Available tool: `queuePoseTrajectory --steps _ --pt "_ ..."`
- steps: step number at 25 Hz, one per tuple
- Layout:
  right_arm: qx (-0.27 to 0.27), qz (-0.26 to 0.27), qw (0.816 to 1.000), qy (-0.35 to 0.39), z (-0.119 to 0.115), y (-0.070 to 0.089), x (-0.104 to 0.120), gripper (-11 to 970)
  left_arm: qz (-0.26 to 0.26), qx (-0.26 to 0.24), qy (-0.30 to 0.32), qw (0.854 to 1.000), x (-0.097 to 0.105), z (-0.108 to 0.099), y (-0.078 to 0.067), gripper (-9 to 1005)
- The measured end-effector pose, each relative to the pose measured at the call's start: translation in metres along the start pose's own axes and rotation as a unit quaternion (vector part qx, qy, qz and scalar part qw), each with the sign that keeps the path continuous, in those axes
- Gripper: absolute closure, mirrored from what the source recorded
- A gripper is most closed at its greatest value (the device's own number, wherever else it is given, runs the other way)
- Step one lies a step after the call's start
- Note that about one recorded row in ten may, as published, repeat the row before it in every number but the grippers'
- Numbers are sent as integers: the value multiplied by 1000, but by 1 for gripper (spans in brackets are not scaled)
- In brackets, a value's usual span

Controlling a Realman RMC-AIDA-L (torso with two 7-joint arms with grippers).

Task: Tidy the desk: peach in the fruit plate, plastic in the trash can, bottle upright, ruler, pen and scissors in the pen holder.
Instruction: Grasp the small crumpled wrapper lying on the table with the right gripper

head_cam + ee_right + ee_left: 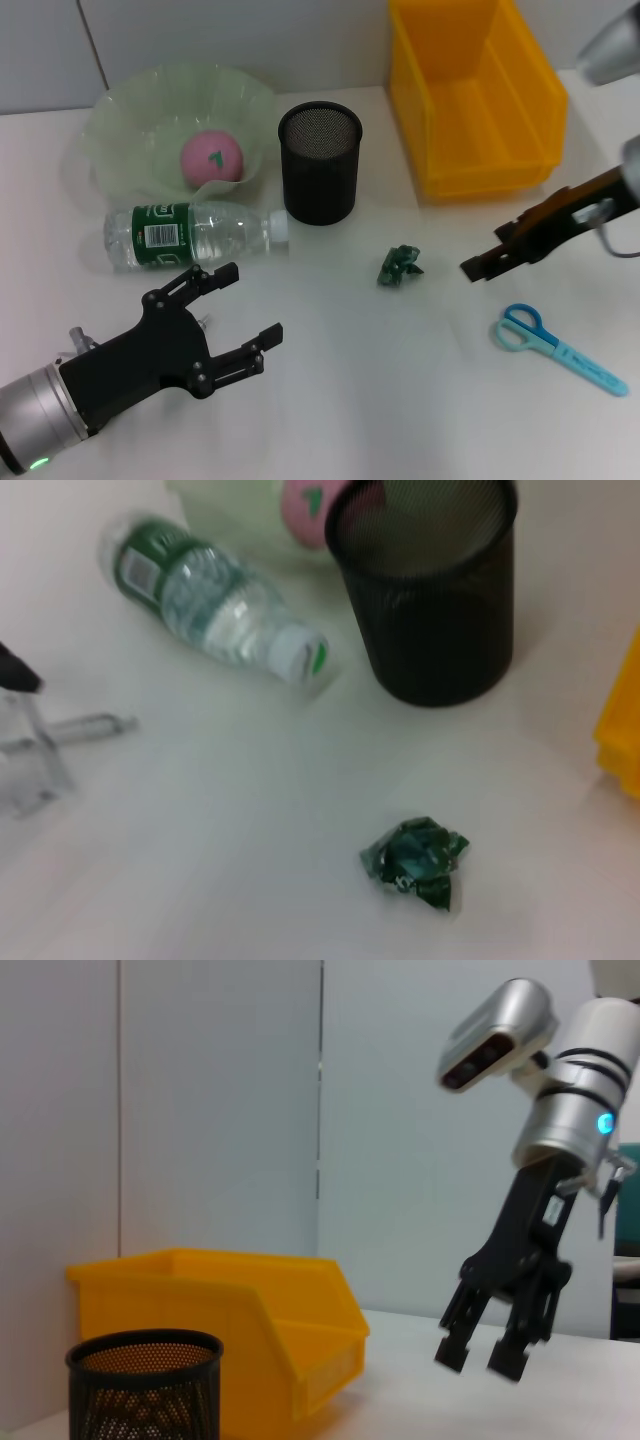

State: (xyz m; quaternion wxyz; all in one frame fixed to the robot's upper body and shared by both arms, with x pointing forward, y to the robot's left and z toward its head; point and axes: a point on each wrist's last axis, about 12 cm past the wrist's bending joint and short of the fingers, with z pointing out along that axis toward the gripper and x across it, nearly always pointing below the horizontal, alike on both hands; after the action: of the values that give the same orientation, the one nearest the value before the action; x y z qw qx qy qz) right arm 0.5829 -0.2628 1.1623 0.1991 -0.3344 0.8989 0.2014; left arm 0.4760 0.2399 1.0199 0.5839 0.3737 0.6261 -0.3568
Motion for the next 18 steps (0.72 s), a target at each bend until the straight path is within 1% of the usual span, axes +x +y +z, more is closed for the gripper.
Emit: queuePoseTrajectory --steps 4,6,7,9,10,11,12,18 --pt "17 -7 1000 13 20 4 -8 148 0 1 1 1000 0 1 0 141" --pt "23 -8 1000 10 27 4 -10 148 0 1 1 1000 0 1 0 141" --pt "26 -7 1000 6 35 5 -15 148 1 4 0 1000 -1 3 1 141" --pt "28 -7 1000 5 38 5 -16 148 1 4 0 1000 -1 3 1 142" --pt "29 -8 1000 0 45 7 -20 148 -1 11 0 1000 -2 6 0 142" --pt "29 -8 1000 0 45 7 -20 148 -1 11 0 1000 -2 6 0 142" --pt "23 -11 1000 1 50 10 -22 148 -3 14 0 1000 -2 8 -1 142" --pt "17 -15 1000 7 58 12 -26 148 -3 15 -1 1000 -2 9 -1 142"
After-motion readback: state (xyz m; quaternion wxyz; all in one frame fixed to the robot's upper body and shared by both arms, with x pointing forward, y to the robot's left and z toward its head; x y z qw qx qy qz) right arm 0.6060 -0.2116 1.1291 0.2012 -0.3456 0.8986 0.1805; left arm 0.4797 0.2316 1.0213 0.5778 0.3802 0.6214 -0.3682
